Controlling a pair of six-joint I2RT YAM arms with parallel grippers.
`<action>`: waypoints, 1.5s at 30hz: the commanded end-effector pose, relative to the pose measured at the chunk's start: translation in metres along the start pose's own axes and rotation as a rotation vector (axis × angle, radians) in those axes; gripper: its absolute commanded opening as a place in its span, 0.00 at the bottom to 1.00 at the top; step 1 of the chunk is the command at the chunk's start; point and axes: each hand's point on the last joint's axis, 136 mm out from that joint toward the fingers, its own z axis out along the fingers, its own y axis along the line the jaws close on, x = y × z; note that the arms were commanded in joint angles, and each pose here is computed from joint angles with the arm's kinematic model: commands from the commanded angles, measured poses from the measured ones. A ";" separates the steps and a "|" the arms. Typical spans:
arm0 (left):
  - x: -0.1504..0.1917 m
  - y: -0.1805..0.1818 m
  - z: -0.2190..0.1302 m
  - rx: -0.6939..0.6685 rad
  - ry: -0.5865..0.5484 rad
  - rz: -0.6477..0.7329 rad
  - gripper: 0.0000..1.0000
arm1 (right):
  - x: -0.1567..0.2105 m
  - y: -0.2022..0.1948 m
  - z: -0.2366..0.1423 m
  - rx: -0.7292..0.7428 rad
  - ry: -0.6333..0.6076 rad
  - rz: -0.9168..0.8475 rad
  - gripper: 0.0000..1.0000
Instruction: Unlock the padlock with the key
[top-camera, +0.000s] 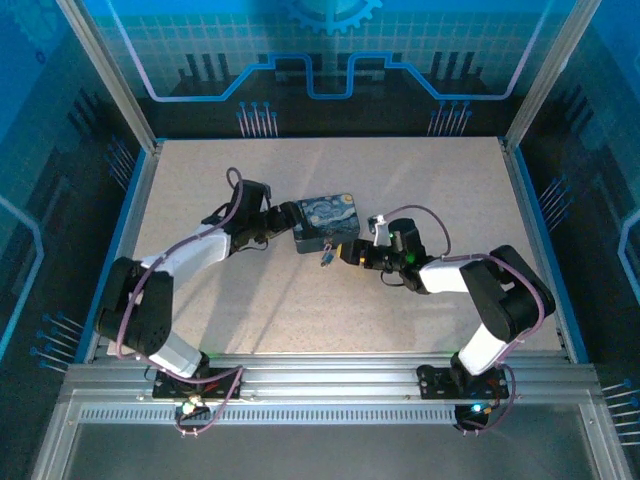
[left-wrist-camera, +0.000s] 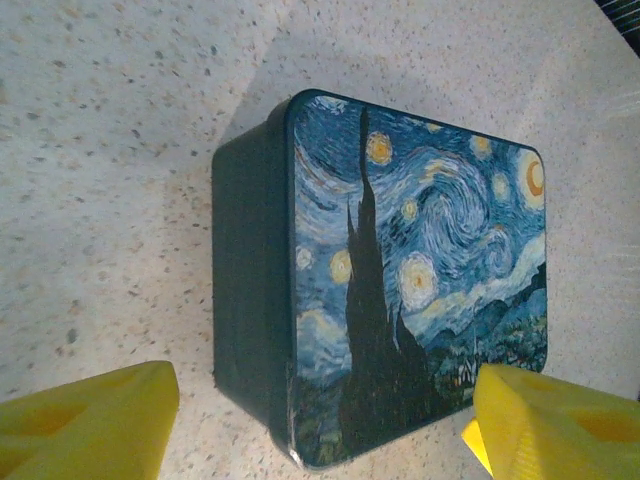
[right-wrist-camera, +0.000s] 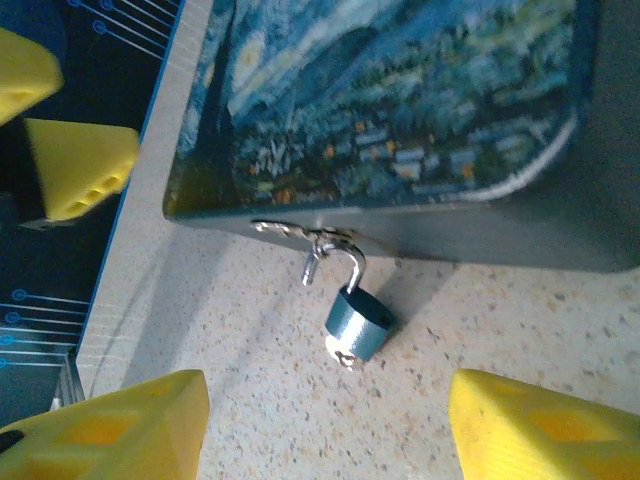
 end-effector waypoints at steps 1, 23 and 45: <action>0.002 -0.006 0.012 0.033 0.061 0.027 0.75 | -0.022 0.014 0.002 -0.049 -0.041 -0.047 0.66; 0.074 0.049 0.033 -0.063 0.169 -0.046 0.51 | -0.046 0.006 0.026 -0.069 -0.066 -0.153 0.67; 0.073 0.047 0.030 -0.062 0.153 -0.048 0.52 | -0.009 -0.009 0.025 -0.087 -0.034 -0.024 0.57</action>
